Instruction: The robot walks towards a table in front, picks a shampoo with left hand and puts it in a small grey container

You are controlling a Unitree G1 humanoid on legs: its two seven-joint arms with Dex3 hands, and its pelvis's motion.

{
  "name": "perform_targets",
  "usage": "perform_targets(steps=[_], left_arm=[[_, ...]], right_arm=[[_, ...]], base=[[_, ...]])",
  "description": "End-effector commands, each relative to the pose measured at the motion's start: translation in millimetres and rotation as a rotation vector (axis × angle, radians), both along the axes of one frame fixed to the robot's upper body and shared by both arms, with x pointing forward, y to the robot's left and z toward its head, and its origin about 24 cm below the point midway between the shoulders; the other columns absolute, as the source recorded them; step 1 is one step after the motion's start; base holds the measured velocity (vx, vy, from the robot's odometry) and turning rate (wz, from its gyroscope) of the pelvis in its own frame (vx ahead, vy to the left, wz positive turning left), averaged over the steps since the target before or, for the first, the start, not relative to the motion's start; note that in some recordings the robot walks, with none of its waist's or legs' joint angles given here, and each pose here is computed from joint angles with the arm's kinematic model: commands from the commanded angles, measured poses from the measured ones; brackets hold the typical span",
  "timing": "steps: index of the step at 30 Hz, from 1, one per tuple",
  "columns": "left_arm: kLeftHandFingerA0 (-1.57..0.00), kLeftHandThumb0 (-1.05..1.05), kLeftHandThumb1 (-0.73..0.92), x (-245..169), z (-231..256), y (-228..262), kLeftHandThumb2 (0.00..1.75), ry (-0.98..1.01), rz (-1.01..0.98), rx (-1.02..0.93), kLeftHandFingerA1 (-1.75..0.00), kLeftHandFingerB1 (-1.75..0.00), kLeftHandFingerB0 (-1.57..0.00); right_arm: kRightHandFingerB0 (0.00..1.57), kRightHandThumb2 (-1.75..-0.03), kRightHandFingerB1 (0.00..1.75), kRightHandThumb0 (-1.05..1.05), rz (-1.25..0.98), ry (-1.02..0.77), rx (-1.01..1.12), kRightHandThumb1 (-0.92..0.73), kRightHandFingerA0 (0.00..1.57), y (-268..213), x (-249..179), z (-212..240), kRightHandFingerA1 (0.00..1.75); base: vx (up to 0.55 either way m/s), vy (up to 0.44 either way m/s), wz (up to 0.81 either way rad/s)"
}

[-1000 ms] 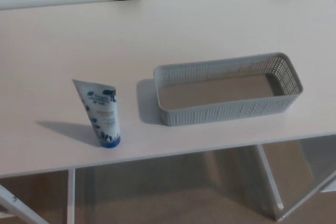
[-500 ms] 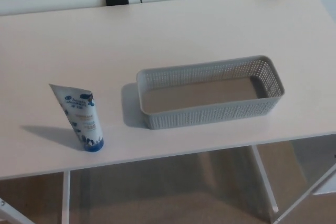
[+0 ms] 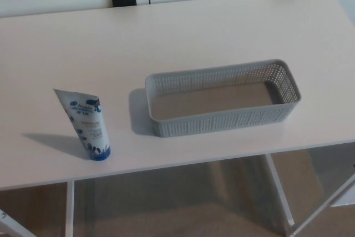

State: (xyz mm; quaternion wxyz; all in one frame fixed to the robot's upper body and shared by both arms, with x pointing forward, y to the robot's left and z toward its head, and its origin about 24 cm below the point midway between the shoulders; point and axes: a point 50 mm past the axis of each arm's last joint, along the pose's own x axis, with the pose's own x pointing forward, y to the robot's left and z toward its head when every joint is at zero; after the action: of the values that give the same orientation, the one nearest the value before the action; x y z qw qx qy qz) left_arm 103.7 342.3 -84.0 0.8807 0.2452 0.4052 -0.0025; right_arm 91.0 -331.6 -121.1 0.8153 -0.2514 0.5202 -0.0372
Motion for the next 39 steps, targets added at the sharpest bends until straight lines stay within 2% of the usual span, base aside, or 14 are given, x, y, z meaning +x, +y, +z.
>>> perform_targets(steps=[1, 8, 9, 11, 14, 16, 20, 21, 22, 23, 28, 29, 31, 39], left_arm=[[-0.39, -0.48, 0.43, -46, 73, -5, 0.7, -0.238, -0.118, -0.279, -0.49, -0.42, -0.32], [-0.37, -0.46, 0.41, -62, 120, -7, 0.67, -0.332, -0.159, -0.368, -0.47, -0.41, -0.3], [-0.32, -0.39, 0.44, -58, 135, -2, 0.64, -0.392, -0.189, -0.429, -0.44, -0.38, -0.26], [-0.29, -0.42, 0.43, -46, 173, 5, 0.64, -0.55, -0.307, -0.571, -0.43, -0.36, -0.22], [-0.29, -0.42, 0.43, -44, 180, 4, 0.64, -0.575, -0.332, -0.602, -0.43, -0.36, -0.22], [-0.29, -0.51, 0.39, -25, 218, -3, 0.66, -0.69, -0.439, -0.668, -0.42, -0.36, -0.15], [-0.29, -0.51, 0.39, -21, 229, -7, 0.66, -0.727, -0.457, -0.67, -0.42, -0.36, -0.15], [-0.22, -0.36, 0.47, -5, 237, -5, 0.55, -0.807, -0.457, -0.653, -0.38, -0.26, -0.11], [-0.2, -0.31, 0.45, -2, 239, -5, 0.55, -0.827, -0.45, -0.644, -0.38, -0.24, -0.1], [-0.02, -0.2, 0.41, 4, 243, -5, 0.89, -0.863, -0.438, -0.613, -0.5, -0.5, 0.0], [-0.02, -0.2, 0.41, 10, 249, -6, 0.89, -0.89, -0.435, -0.589, -0.5, -0.5, 0.0], [-0.09, -0.23, 0.4, 24, 251, -7, 0.62, -0.917, -0.444, -0.518, -0.41, -0.16, -0.09], [-0.08, -0.17, 0.38, 47, 252, -8, 0.63, -0.905, -0.427, -0.384, -0.42, -0.14, -0.05], [-0.07, -0.06, 0.38, 73, 245, -1, 0.64, -0.845, -0.386, -0.316, -0.42, -0.14, -0.04]], right_arm=[[0.53, -0.6, 0.42, -0.25, -0.025, 0.009, -0.013, -0.69, 0.68, -9, 0, 4, 0.51], [0.53, -0.6, 0.42, -0.26, -0.042, 0.011, 0.0, -0.69, 0.68, -8, 0, 3, 0.51], [0.52, -0.6, 0.42, -0.26, -0.037, 0.016, -0.001, -0.7, 0.66, -8, -2, 3, 0.5], [0.51, -0.6, 0.42, -0.27, -0.021, 0.026, -0.005, -0.71, 0.67, -9, -4, 3, 0.5], [0.51, -0.6, 0.42, -0.27, -0.017, 0.027, -0.005, -0.71, 0.67, -9, -5, 3, 0.5], [0.5, -0.61, 0.41, -0.29, -0.011, 0.043, -0.014, -0.72, 0.64, -7, -7, 1, 0.49], [0.5, -0.61, 0.41, -0.29, -0.017, 0.041, -0.007, -0.72, 0.64, -8, -8, 2, 0.49], [0.51, -0.61, 0.42, -0.29, -0.034, 0.04, 0.0, -0.73, 0.65, -10, -10, 2, 0.5], [0.5, -0.61, 0.41, -0.29, -0.038, 0.042, 0.0, -0.74, 0.64, -10, -10, 2, 0.49], [0.5, -0.61, 0.41, -0.28, -0.042, 0.045, -0.004, -0.73, 0.65, -10, -9, 2, 0.49], [0.5, -0.61, 0.41, -0.28, -0.044, 0.048, -0.008, -0.73, 0.65, -10, -9, 2, 0.49], [0.52, -0.61, 0.42, -0.29, -0.055, 0.052, -0.011, -0.73, 0.66, -11, -10, 2, 0.49], [0.51, -0.61, 0.41, -0.29, -0.058, 0.06, -0.01, -0.74, 0.66, -12, -12, 2, 0.48], [0.52, -0.61, 0.42, -0.29, -0.033, 0.053, -0.012, -0.73, 0.66, -13, -14, 4, 0.49]], base=[[0.0, 0.0, 0.0], [0.0, 0.0, 0.0], [0.0, 0.0, 0.0], [0.0, 0.0, 0.0], [0.0, 0.0, 0.0], [0.0, 0.0, 0.0], [0.0, 0.0, 0.0], [0.0, 0.0, 0.0], [0.0, 0.0, 0.0], [0.0, 0.0, 0.0], [0.0, 0.0, 0.0], [0.0, 0.0, 0.0], [0.0, 0.0, 0.0], [0.0, 0.0, 0.0]])
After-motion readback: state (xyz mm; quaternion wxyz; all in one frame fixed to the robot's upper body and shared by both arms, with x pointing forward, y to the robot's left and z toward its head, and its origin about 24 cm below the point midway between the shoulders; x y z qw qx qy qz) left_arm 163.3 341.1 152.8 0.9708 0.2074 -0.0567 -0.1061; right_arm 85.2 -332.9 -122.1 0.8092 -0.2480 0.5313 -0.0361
